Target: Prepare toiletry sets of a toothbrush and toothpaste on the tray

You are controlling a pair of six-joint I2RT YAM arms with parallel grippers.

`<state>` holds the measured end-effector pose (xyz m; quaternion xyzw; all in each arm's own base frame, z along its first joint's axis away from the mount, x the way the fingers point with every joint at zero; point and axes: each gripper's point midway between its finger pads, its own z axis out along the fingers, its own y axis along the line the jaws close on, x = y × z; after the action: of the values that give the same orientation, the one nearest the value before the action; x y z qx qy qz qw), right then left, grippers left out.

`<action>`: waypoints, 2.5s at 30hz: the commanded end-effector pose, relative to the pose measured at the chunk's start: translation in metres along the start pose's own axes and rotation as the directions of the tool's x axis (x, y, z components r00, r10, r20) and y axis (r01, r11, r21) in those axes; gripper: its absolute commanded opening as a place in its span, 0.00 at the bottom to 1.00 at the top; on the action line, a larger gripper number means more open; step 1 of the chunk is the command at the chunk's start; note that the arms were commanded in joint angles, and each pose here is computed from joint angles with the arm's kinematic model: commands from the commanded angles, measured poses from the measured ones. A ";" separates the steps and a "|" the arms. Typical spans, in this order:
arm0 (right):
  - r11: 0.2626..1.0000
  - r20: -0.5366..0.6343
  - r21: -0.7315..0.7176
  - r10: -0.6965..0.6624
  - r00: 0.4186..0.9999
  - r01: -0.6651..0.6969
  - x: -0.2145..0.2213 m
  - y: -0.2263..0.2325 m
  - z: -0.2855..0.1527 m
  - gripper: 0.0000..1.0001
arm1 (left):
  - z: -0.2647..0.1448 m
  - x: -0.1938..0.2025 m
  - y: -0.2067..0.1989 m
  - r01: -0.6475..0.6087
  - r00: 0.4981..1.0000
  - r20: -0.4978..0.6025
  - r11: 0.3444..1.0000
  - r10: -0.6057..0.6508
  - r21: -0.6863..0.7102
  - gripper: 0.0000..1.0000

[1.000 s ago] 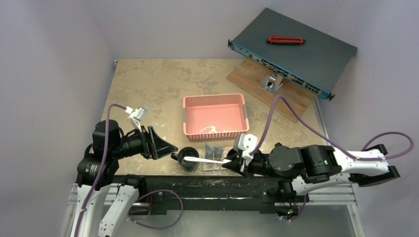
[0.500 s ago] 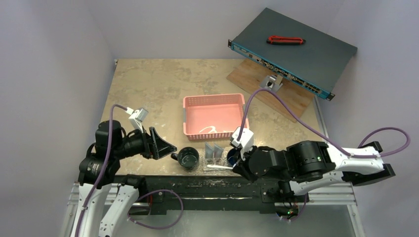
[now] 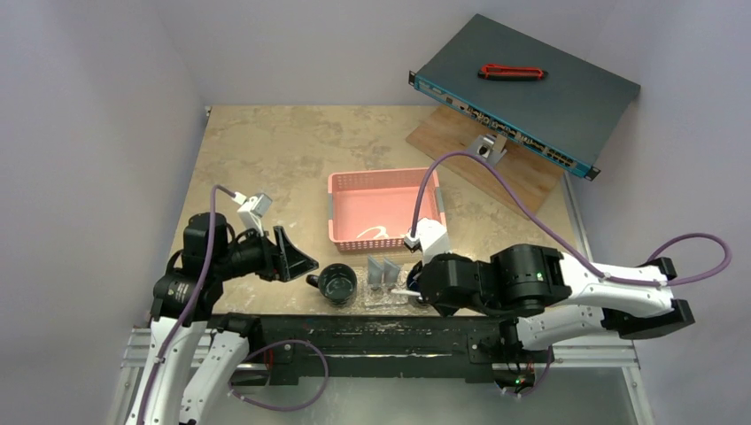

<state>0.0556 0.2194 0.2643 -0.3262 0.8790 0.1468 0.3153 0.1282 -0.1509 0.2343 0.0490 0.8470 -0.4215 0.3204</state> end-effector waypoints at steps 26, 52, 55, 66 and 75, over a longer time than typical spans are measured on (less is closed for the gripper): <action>0.999 -0.083 0.039 -0.010 0.997 0.013 -0.003 0.000 0.050 0.00 | 0.010 -0.026 0.011 -0.091 0.993 0.073 0.995 0.093 -0.042 0.69; 0.990 -0.048 0.139 0.035 0.998 -0.028 0.007 -0.006 0.096 0.00 | 0.013 -0.024 0.016 -0.080 0.995 0.062 0.995 0.083 -0.054 0.69; 0.991 -0.036 0.131 0.043 0.998 -0.038 0.007 -0.004 0.099 0.00 | 0.013 -0.024 0.017 -0.077 0.995 0.058 0.996 0.080 -0.055 0.69; 0.987 -0.018 0.150 0.057 0.998 -0.054 0.013 -0.007 0.111 0.00 | 0.014 -0.024 0.017 -0.075 0.995 0.057 0.996 0.078 -0.056 0.69; 0.981 -0.028 0.189 0.056 0.998 -0.050 0.020 -0.013 0.117 0.00 | 0.014 -0.024 0.018 -0.071 0.996 0.052 0.996 0.074 -0.058 0.69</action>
<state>0.0963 0.2571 0.1608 -0.2964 0.9022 0.0751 0.3043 0.1543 -0.1455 0.2268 0.0438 0.8530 -0.3912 0.3428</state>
